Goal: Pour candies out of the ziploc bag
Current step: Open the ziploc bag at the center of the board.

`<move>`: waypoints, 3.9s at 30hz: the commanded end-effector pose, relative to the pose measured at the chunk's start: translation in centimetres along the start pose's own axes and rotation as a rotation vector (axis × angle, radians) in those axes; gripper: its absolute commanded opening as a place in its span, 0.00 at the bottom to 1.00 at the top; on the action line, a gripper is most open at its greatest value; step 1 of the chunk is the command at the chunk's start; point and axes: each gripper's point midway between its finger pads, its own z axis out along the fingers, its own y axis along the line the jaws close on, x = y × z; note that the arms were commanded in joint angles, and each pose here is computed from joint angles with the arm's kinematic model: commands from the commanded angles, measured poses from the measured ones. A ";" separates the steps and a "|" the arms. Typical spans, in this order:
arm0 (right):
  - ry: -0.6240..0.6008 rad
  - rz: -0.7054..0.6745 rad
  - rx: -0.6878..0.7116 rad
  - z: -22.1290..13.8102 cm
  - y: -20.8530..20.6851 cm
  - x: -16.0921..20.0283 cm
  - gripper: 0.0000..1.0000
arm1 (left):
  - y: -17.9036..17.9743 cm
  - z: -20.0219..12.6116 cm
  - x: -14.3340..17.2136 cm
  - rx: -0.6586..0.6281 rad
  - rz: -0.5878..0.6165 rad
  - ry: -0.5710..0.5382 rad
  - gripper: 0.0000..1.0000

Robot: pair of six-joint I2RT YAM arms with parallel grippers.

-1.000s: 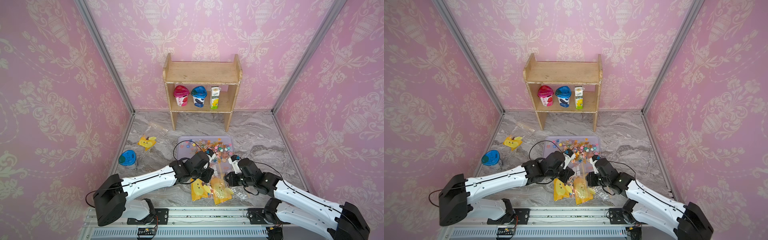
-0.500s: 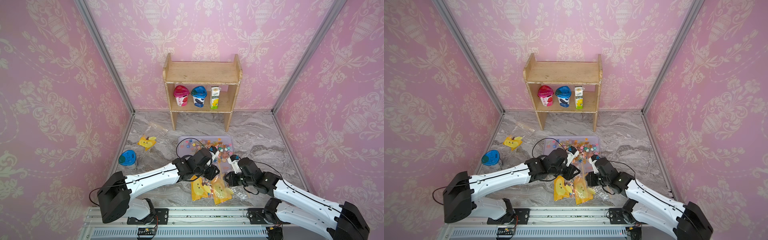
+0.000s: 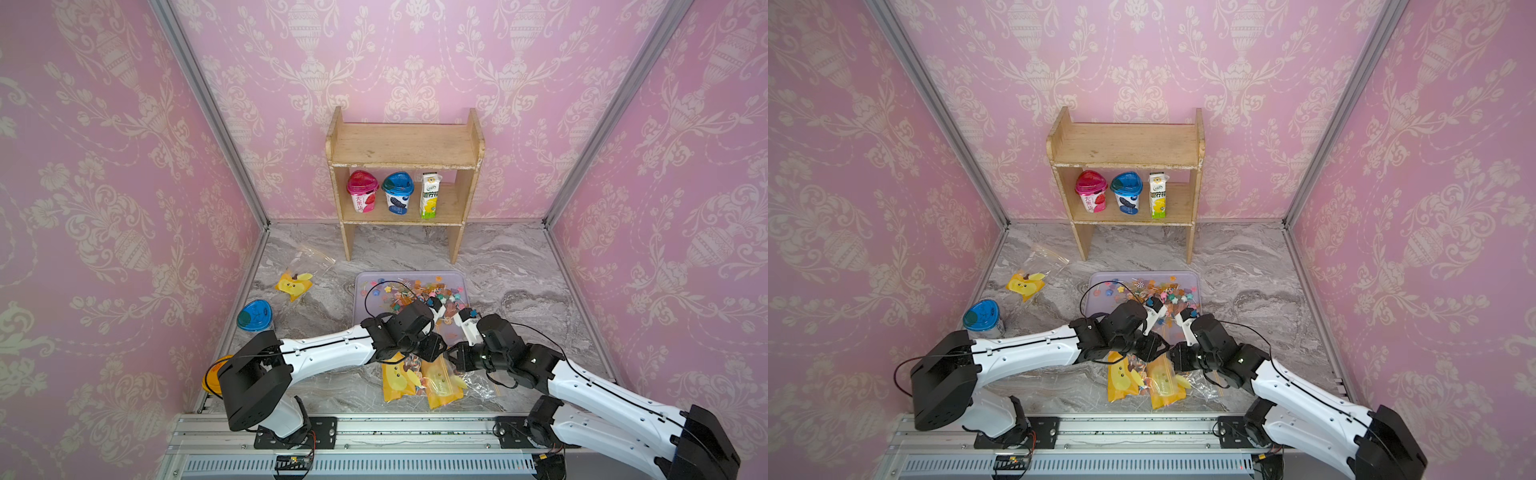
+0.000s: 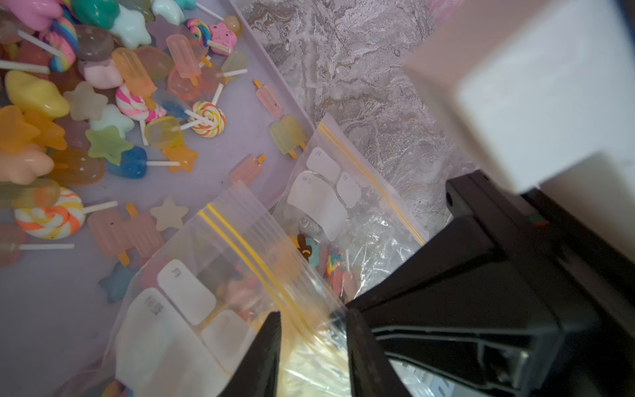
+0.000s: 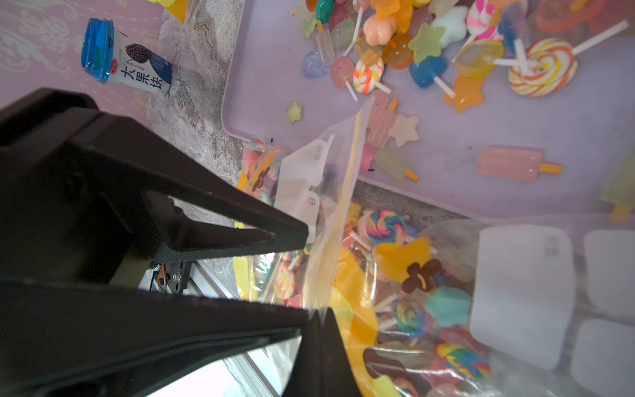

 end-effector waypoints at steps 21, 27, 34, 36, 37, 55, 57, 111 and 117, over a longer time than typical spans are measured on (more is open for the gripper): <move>-0.048 -0.007 -0.031 -0.3 0.6 -0.9 0.00 | 0.1 0.6 1.3 -0.027 0.011 0.067 0.28; -0.051 0.008 0.053 -0.4 -1.1 -0.7 0.00 | 0.7 -0.2 1.5 -0.053 0.024 0.066 0.19; -0.054 0.022 0.070 -0.4 -1.5 -0.7 0.00 | 0.7 -0.6 1.7 -0.056 0.024 0.064 0.12; -0.060 0.024 0.071 -0.5 -1.5 -0.9 0.00 | 0.7 -0.7 1.7 -0.057 0.026 0.061 0.09; -0.059 0.024 0.071 -0.5 -1.5 -0.8 0.00 | 0.7 -0.7 1.6 -0.057 0.027 0.060 0.06; -0.083 0.007 0.120 -1.5 -2.2 -1.3 0.00 | 0.8 -4.3 0.8 -0.142 0.164 0.113 0.00; -0.086 0.003 0.121 -1.5 -2.2 -1.4 0.00 | 0.9 -5.0 0.5 -0.156 0.178 0.113 0.00; -0.129 -0.013 0.029 -1.8 -0.4 -2.2 0.00 | 0.2 -0.2 0.4 -0.109 0.071 0.136 0.14; -0.133 -0.002 0.056 -1.8 -1.0 -2.1 0.00 | 0.4 -0.5 0.9 -0.112 0.070 0.149 0.03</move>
